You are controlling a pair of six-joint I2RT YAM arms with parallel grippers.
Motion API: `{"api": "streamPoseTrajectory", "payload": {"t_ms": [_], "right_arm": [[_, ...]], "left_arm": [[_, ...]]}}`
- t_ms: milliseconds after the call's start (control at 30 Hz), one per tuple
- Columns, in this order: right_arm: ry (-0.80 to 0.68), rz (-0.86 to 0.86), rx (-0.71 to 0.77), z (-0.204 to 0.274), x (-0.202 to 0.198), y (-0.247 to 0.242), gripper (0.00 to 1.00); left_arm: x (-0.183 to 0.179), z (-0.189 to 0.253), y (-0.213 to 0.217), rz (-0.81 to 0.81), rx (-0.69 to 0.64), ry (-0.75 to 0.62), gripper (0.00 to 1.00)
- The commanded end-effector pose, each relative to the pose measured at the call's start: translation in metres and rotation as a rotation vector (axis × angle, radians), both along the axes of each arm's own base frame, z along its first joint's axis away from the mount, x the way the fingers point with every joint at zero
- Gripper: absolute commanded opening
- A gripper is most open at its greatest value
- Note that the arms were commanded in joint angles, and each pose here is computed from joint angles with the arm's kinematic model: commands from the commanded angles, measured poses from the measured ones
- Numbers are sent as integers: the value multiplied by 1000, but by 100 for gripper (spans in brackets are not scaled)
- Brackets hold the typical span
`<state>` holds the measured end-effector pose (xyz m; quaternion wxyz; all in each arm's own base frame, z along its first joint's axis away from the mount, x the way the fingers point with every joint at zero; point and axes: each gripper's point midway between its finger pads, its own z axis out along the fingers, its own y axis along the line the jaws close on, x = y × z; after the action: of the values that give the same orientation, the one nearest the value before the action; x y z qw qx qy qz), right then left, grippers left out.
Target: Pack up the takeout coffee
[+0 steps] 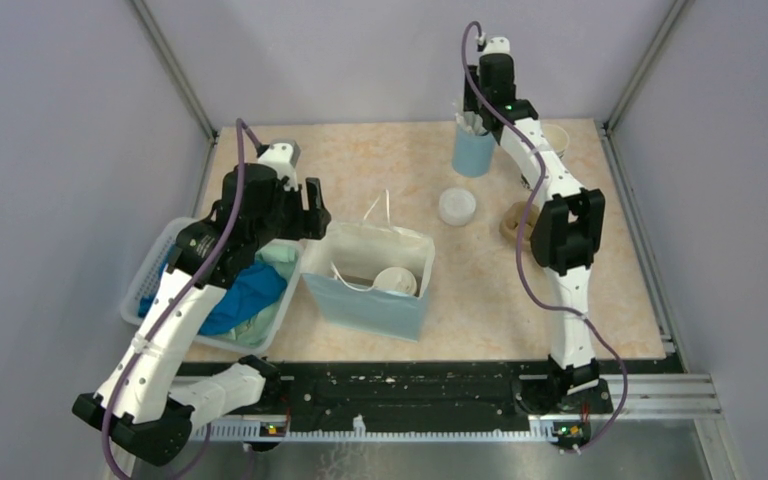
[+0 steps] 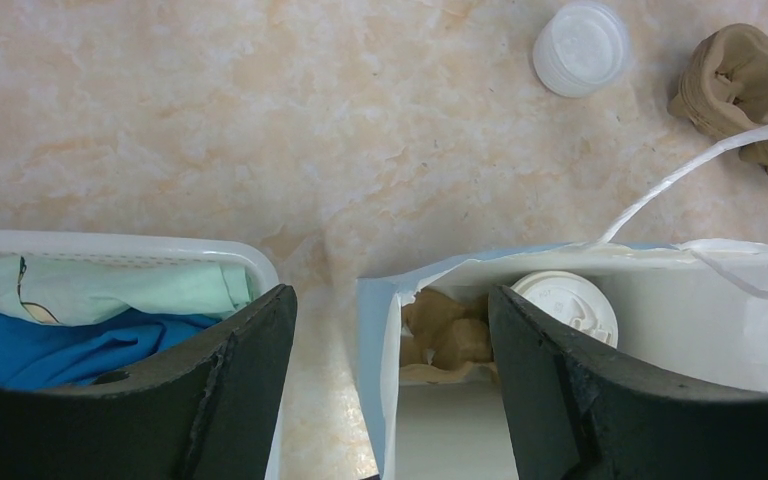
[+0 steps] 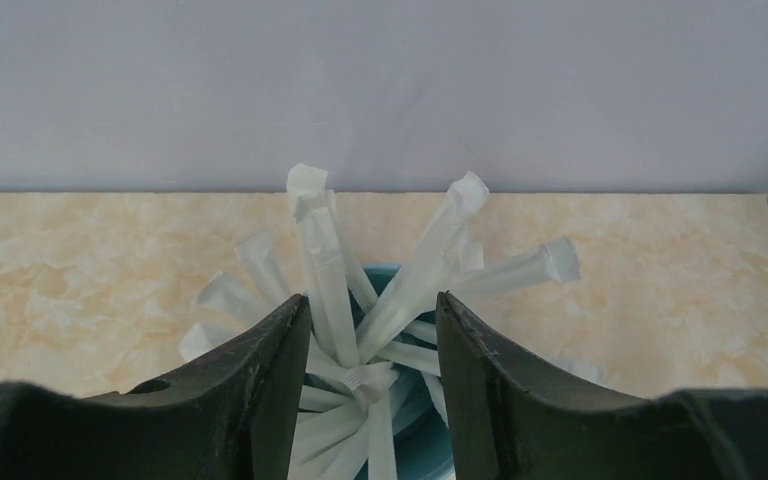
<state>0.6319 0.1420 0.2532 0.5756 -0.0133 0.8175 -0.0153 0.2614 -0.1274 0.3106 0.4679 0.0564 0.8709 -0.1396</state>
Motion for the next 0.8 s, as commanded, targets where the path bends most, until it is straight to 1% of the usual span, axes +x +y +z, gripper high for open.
{"api": "streamPoseTrajectory", "payload": {"t_ms": [0,67,133,233,300,400,467,633,767], "right_arm": [[-42,5,21,13,6,-1,49],[-32,4,15,6,6,-2,46],[-35,7,4,4,7,-3,41],[-51,12,-6,11,9,-3,25],[-65,9,-5,18,9,-4,18],[-84,11,0,32,9,-3,12],[-105,9,4,46,6,-4,10],[-197,-7,0,100,-7,-13,0],[-278,-13,23,147,-24,-19,0]], "left_arm": [[0,5,1,5,-3,-17,77],[-1,5,2,12,-4,-16,77],[-3,4,3,15,-7,-8,77],[-7,4,3,12,-12,-4,77],[-9,5,6,18,-8,-5,78],[-11,13,9,27,-12,-23,78],[-13,16,9,22,-18,-29,78],[-20,28,14,28,-29,-60,78],[-25,38,17,28,-48,-96,79]]}}
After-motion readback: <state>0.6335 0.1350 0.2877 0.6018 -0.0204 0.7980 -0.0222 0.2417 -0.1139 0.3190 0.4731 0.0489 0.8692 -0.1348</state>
